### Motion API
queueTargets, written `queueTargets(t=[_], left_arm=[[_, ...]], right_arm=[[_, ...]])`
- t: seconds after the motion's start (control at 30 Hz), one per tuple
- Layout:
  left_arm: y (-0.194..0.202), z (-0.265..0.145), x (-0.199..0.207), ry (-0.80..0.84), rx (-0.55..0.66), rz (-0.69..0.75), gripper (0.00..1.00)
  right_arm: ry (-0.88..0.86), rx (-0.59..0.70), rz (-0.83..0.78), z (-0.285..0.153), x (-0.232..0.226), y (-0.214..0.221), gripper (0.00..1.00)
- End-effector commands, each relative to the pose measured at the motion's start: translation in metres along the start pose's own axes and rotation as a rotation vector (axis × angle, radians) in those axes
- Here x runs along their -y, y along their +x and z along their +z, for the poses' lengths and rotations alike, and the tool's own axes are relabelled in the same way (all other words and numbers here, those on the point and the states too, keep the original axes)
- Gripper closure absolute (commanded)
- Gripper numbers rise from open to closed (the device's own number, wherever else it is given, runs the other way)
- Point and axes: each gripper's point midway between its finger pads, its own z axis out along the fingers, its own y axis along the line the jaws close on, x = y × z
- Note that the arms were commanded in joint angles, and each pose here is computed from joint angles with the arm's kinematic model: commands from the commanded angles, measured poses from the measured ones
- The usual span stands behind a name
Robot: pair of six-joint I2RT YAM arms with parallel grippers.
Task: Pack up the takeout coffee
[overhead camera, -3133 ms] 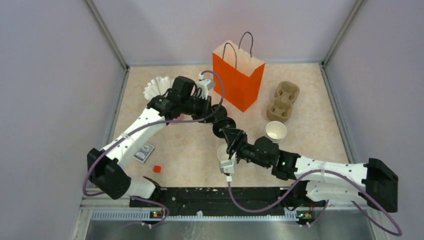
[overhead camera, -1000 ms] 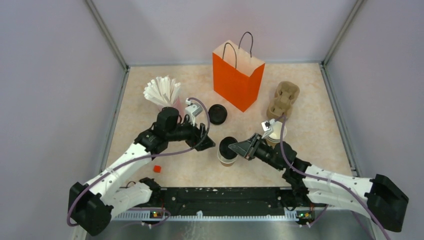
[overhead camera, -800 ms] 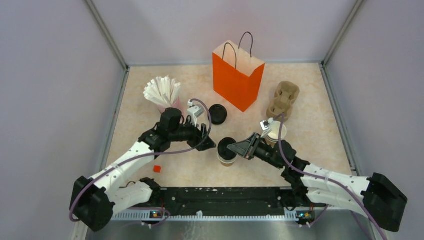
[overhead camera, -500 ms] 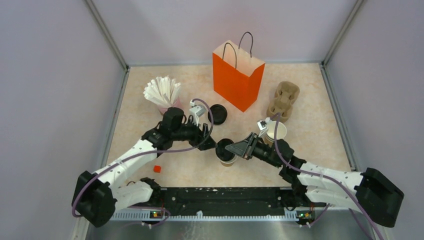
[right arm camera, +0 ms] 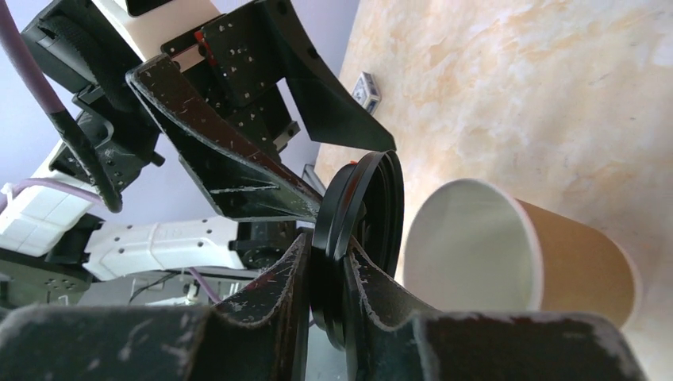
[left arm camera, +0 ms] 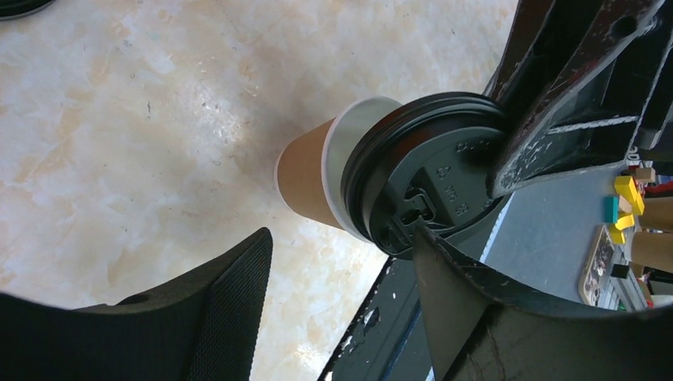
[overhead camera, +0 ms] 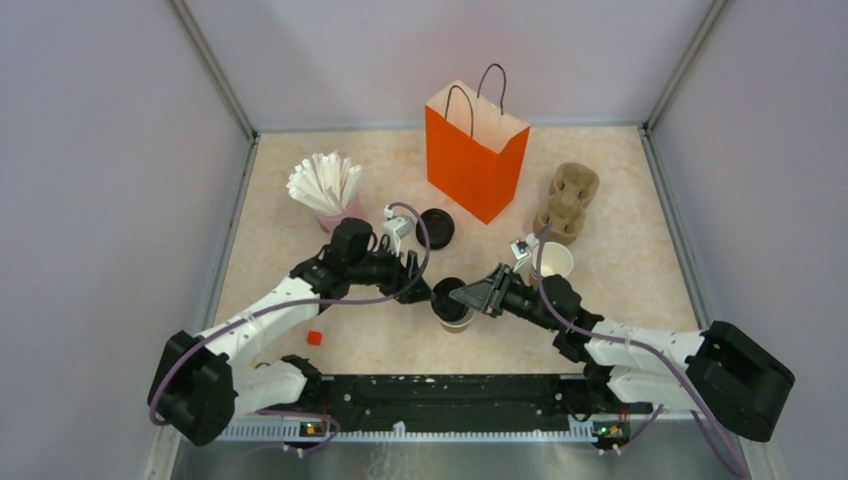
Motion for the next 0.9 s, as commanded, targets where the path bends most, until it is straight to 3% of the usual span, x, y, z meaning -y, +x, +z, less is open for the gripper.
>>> queueTargets(t=[0.0, 0.33, 0.63, 0.87], left_arm=[[0.000, 0.008, 0.002, 0.041, -0.003, 0.009, 0.30], [-0.002, 0.012, 0.006, 0.062, -0.002, 0.004, 0.29], [-0.020, -0.001, 0.013, 0.033, 0.086, 0.048, 0.23], [-0.011, 0.003, 0.008, 0.033, 0.061, 0.031, 0.21]], right_arm=[[-0.026, 0.029, -0.012, -0.005, 0.000, -0.008, 0.82], [-0.057, 0.031, -0.007, -0.007, -0.008, -0.010, 0.81], [-0.098, 0.010, 0.015, -0.004, -0.019, -0.009, 0.81], [-0.090, -0.019, 0.027, 0.001, -0.011, -0.003, 0.80]])
